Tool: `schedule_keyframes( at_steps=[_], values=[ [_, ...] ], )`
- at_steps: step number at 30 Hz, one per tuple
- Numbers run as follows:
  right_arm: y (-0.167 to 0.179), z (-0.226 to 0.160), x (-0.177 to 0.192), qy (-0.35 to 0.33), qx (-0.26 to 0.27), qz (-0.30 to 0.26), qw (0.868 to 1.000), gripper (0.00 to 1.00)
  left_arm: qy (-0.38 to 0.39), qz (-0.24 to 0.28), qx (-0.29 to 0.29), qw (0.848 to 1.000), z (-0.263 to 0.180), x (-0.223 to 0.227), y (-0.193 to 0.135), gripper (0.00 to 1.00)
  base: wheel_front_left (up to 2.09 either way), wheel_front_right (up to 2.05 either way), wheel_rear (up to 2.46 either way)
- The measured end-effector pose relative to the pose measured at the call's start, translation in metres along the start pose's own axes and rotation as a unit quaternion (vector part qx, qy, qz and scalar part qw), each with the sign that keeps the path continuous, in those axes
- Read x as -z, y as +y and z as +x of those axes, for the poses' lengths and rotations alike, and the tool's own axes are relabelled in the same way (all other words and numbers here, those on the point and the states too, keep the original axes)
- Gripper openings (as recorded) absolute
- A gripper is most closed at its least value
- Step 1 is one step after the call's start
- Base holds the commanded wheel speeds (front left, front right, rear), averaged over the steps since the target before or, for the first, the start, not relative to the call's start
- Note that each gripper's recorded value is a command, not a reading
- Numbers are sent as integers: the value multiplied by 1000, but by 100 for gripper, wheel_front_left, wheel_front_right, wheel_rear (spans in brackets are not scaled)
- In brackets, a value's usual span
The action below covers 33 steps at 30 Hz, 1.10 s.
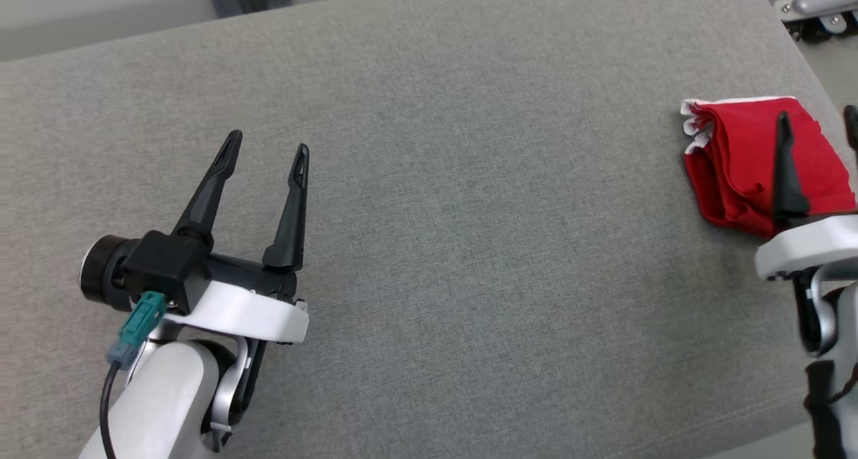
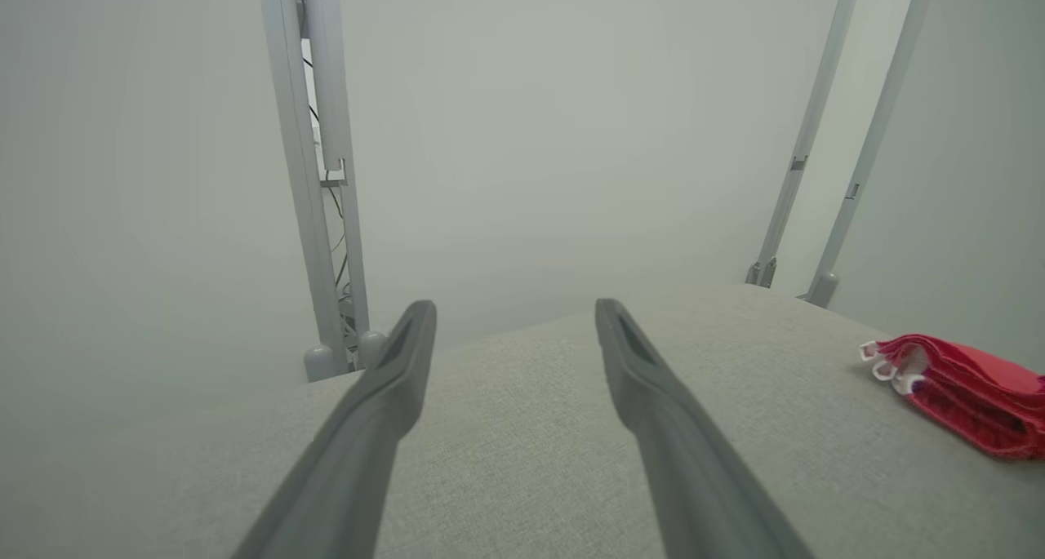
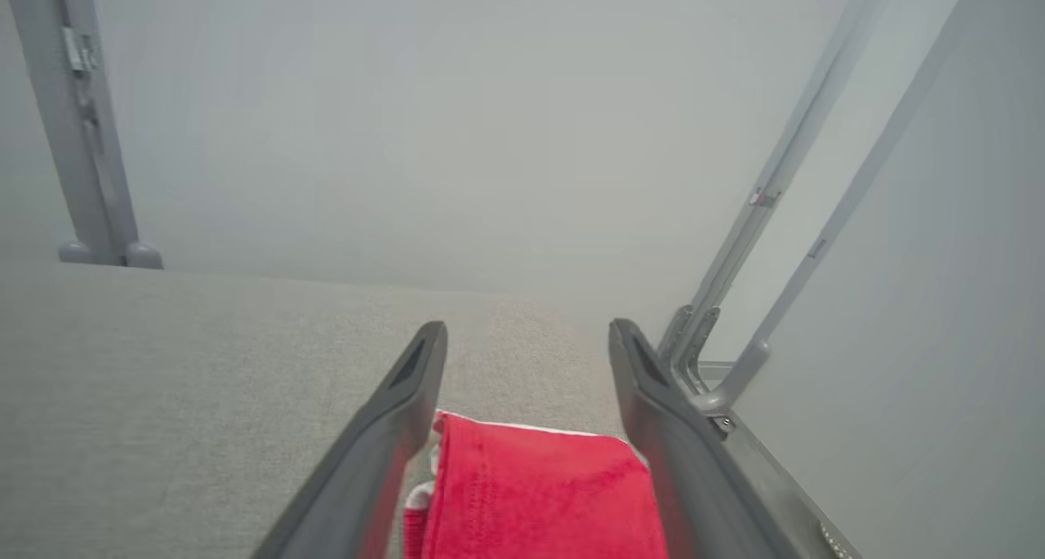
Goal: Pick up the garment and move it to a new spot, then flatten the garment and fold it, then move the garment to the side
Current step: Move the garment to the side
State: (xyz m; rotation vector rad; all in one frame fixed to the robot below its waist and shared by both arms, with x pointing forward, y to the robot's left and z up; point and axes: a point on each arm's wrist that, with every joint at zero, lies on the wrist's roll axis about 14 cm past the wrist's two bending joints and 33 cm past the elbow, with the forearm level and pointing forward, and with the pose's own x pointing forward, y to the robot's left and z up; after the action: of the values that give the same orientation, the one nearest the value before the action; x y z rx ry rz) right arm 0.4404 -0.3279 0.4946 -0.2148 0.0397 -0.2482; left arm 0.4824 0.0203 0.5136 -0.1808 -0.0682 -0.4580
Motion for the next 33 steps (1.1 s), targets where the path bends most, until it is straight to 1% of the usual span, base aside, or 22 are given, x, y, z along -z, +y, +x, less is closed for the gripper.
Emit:
schedule_keyframes(
  at_steps=[5, 9, 14, 18, 21, 25, 33],
  values=[
    [46, -9, -35, -62, -44, 54, 996, 100, -6, 6, -44, 999, -18, -12, 23, 100, 0, 0, 0],
    [83, -17, -57, -91, -89, 93, 988, 100, -19, 10, -90, 996, -39, -24, 46, 100, 0, 0, 0],
    [128, -30, -70, -93, -149, 125, 976, 100, -31, 17, -153, 988, -73, -37, 76, 100, 0, 0, 0],
    [152, -43, -71, -79, -183, 142, 970, 100, -30, 23, -193, 980, -104, -42, 92, 100, 0, 0, 0],
    [161, -54, -70, -70, -197, 149, 967, 100, -29, 25, -210, 977, -126, -44, 95, 100, 0, 0, 0],
    [164, -70, -67, -59, -205, 157, 964, 100, -33, 24, -223, 974, -148, -48, 95, 100, 0, 0, 0],
    [145, -96, -54, -37, -188, 168, 967, 100, -22, 33, -233, 972, -178, -44, 94, 100, 0, 0, 0]
  ],
)
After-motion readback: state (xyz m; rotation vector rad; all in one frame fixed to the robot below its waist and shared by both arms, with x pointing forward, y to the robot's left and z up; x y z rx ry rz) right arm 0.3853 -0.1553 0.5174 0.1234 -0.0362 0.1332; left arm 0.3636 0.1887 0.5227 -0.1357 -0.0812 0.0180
